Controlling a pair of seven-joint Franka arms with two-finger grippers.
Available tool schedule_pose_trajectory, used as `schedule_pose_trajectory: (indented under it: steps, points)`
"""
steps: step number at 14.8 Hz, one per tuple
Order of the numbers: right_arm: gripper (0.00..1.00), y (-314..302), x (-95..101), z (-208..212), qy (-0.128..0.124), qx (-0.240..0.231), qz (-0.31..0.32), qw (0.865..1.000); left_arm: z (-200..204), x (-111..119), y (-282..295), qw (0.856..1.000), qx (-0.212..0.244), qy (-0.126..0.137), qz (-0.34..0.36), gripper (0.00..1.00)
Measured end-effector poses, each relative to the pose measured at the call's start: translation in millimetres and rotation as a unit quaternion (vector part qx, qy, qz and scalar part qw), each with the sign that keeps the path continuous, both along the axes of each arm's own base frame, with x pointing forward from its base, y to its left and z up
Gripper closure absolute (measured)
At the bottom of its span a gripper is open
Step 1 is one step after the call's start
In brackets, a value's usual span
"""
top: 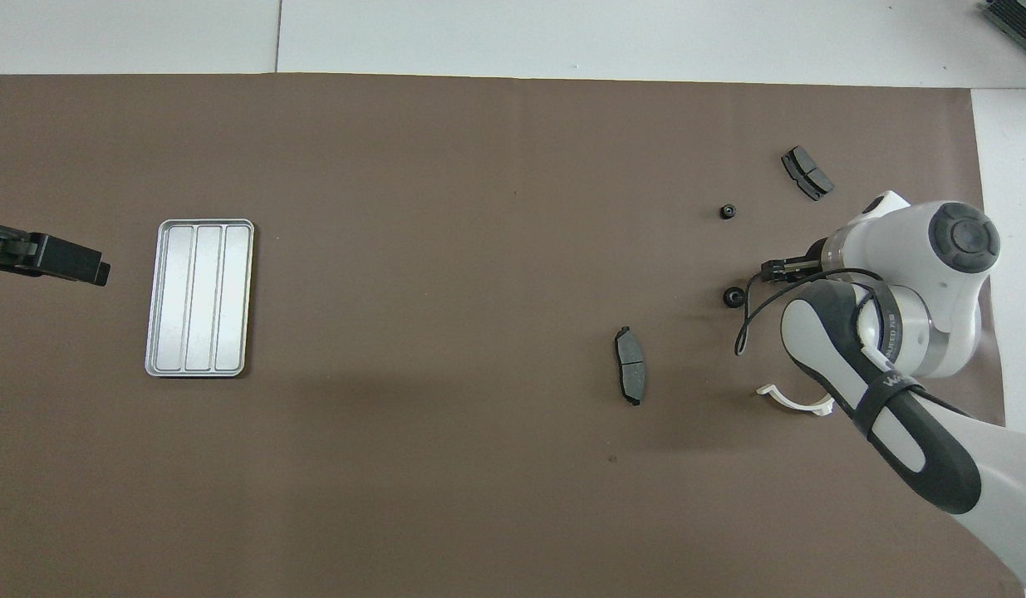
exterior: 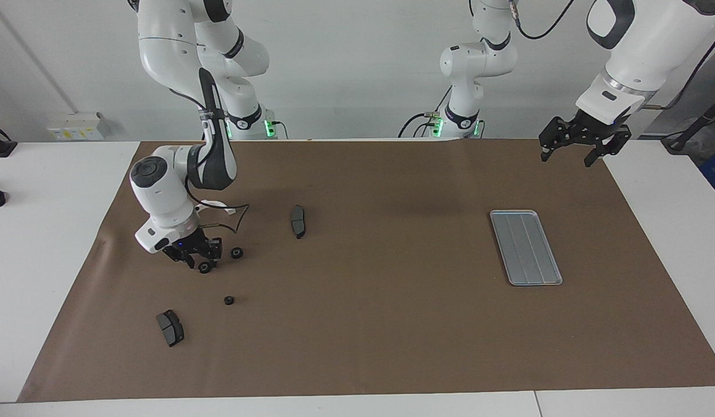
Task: Pick bearing gear from pile to tray
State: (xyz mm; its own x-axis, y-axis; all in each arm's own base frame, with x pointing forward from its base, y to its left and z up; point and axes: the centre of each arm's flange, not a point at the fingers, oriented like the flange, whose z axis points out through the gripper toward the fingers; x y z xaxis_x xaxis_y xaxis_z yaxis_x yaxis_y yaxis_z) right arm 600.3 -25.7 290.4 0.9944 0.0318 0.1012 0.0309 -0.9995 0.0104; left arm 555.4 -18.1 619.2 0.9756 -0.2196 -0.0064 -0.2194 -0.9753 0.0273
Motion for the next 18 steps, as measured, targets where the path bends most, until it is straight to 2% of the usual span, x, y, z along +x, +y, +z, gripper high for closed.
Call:
schedule_pose_trajectory:
  steps: [6,8,9,14,18]
  points:
    - [0.42,0,-0.8,-5,-0.001,0.000,0.000,1.000,0,0,0,1.000,0.000,0.000,0.000,0.00]
    - [0.60,0,0.0,-2,-0.004,0.000,-0.001,1.000,0,0,0,1.000,0.000,0.000,0.000,0.00]
    - [0.65,0,0.0,-2,-0.005,0.000,-0.001,1.000,0,0,0,1.000,0.000,0.000,0.000,0.00]
    - [0.65,4,6.0,6,-0.012,0.008,-0.017,1.000,0,0,0,1.000,0.000,0.000,0.000,0.00]
    - [0.65,61,32.3,73,-0.010,0.030,-0.078,0.996,0,0,0,1.000,0.000,0.000,0.000,0.00]
